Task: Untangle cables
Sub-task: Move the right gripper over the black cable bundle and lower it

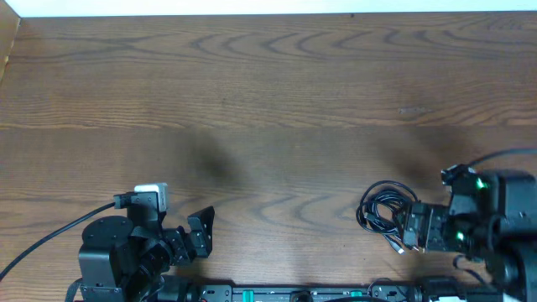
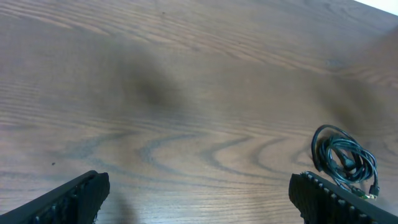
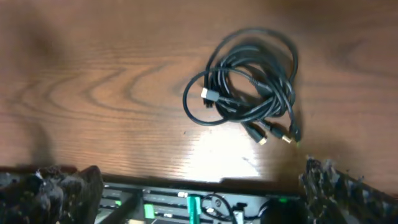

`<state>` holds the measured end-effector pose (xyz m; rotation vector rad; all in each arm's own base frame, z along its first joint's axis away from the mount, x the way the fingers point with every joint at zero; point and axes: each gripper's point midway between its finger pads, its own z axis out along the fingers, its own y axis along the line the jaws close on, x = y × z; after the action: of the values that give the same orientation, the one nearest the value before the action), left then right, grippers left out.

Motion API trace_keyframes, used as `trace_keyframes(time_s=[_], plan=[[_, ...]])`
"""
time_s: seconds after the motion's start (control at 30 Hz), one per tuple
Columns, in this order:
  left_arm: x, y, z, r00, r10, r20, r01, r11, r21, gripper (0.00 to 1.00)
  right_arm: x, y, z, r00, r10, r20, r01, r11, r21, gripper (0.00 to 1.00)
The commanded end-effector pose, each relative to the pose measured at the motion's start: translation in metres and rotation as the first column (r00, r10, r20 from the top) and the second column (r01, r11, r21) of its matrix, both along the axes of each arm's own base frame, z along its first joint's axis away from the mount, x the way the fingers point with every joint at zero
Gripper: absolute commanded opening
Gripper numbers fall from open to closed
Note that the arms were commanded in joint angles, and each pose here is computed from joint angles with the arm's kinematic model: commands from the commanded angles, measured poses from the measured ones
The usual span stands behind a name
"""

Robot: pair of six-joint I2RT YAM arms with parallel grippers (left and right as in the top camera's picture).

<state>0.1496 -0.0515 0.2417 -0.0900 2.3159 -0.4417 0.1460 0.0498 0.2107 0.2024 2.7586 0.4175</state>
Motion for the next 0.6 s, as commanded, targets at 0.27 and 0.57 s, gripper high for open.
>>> trace_keyframes(time_s=[0.27, 0.57], plan=[[0.003, -0.003, 0.010, 0.999, -0.004, 0.032, 0.005, 1.000, -0.018, 0.98, 0.025, 0.033, -0.019, 0.971, 0.016, -0.240, 0.028, 0.983, 0.180, 0.99], [0.003, -0.003, 0.010, 0.999, -0.004, 0.032, 0.005, 1.000, -0.018, 0.98, 0.045, 0.018, -0.058, 0.902, -0.133, -0.412, 0.174, 0.983, 0.064, 0.99]])
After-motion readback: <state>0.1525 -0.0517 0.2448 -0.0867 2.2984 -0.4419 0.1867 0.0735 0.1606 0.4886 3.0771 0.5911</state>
